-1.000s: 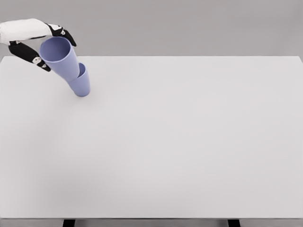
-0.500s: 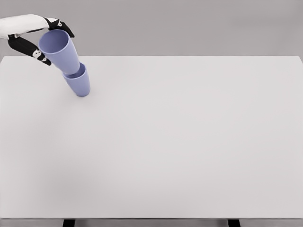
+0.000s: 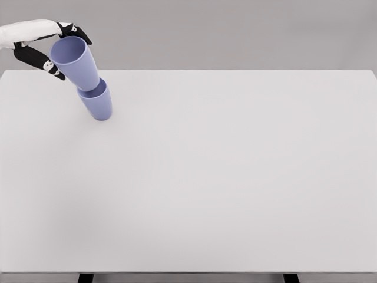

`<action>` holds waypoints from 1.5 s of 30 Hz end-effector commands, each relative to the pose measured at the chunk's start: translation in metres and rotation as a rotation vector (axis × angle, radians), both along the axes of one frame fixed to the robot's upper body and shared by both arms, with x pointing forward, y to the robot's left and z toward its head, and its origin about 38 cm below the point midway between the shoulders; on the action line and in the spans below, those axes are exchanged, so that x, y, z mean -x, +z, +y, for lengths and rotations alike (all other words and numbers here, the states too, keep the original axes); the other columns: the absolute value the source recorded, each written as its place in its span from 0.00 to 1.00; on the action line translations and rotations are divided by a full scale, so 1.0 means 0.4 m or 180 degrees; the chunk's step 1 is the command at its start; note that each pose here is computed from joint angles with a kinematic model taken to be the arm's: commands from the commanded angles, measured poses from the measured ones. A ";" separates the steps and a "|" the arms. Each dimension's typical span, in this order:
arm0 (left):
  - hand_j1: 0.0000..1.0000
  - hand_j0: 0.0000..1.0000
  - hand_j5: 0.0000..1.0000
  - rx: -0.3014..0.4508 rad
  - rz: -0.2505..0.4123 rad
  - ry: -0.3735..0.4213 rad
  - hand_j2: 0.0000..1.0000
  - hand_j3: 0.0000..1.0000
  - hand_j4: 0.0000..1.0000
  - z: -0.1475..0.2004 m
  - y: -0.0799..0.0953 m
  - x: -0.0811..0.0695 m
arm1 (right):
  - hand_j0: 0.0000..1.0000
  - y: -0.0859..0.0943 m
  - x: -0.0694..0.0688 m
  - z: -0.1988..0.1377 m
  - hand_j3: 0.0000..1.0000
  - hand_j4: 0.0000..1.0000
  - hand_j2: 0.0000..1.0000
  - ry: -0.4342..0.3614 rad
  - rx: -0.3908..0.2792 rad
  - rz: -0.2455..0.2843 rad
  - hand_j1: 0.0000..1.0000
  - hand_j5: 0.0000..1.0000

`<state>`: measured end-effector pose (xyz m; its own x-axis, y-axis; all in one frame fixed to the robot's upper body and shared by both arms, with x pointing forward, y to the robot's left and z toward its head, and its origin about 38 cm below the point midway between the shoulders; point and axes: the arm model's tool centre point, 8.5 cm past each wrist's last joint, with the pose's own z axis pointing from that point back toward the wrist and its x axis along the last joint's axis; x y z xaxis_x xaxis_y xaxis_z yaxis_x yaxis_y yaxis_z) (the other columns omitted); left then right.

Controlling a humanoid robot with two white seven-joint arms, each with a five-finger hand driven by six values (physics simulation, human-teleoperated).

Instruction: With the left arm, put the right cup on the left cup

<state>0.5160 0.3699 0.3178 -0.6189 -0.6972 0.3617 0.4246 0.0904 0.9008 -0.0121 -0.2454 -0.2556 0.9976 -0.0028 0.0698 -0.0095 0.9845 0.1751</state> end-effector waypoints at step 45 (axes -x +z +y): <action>0.52 0.52 0.52 0.0123 0.0178 0.0313 0.52 0.52 0.52 0.028 -0.056 -0.051 | 1.00 0.000 0.000 0.000 1.00 1.00 1.00 0.0004 -0.0001 0.0000 1.00 1.00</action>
<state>0.5353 0.3772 0.2963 -0.5398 -0.7331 0.4138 0.4608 0.1541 0.8740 -0.0121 -0.2454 -0.2556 0.9976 -0.0028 0.0698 -0.0095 0.9845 0.1751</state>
